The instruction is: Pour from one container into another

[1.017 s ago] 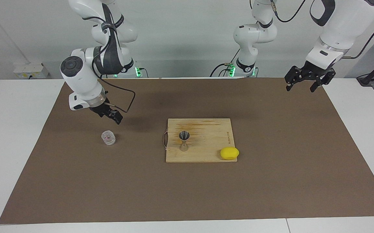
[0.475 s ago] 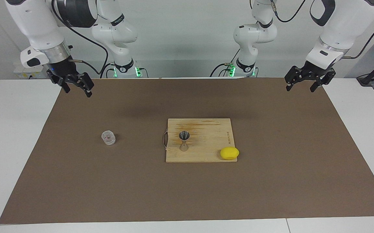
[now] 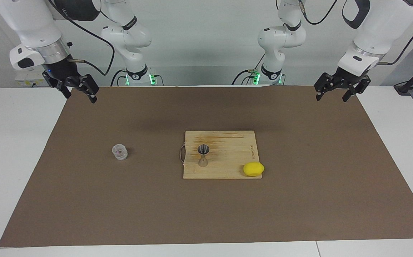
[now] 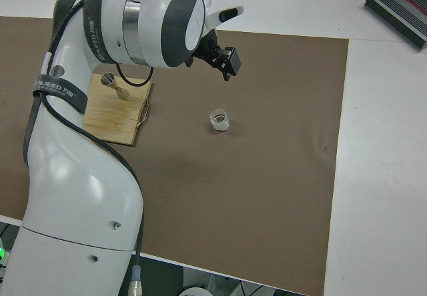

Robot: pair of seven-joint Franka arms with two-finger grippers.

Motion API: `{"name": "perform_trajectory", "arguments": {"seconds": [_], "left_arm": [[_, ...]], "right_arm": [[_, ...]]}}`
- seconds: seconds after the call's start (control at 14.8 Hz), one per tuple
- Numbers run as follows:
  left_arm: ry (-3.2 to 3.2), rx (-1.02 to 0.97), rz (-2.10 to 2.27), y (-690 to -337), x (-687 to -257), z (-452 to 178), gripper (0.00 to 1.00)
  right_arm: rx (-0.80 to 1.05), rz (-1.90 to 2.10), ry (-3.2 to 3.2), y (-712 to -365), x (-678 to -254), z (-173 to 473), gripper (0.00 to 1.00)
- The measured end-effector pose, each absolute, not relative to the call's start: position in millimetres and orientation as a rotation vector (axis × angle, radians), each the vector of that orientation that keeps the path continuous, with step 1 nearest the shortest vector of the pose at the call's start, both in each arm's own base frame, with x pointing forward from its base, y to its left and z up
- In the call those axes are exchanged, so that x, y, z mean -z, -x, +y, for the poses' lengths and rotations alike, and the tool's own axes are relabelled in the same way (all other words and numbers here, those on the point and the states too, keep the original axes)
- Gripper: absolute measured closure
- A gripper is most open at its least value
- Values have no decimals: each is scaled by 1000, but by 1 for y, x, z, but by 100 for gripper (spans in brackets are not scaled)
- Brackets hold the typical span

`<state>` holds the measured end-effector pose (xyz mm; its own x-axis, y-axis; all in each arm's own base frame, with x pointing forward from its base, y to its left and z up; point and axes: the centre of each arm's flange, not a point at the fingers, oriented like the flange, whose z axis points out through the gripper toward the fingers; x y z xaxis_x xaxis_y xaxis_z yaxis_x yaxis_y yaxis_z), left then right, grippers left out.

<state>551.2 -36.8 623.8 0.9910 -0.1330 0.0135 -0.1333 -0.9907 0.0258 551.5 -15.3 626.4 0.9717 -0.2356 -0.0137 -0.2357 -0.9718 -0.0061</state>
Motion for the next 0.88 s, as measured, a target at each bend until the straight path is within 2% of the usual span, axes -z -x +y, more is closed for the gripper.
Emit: {"name": "perform_trajectory", "arguments": {"seconds": [0.2, 0.88], "left_arm": [[-3096, -14, -209, -548, -635, -38, 0], [-3094, 47, -220, -545, -628, -38, 0]], "right_arm": [[-86, 248, 3125, -548, -620, -10, 0], [-46, 239, 3153, -552, -620, -10, 0]]}}
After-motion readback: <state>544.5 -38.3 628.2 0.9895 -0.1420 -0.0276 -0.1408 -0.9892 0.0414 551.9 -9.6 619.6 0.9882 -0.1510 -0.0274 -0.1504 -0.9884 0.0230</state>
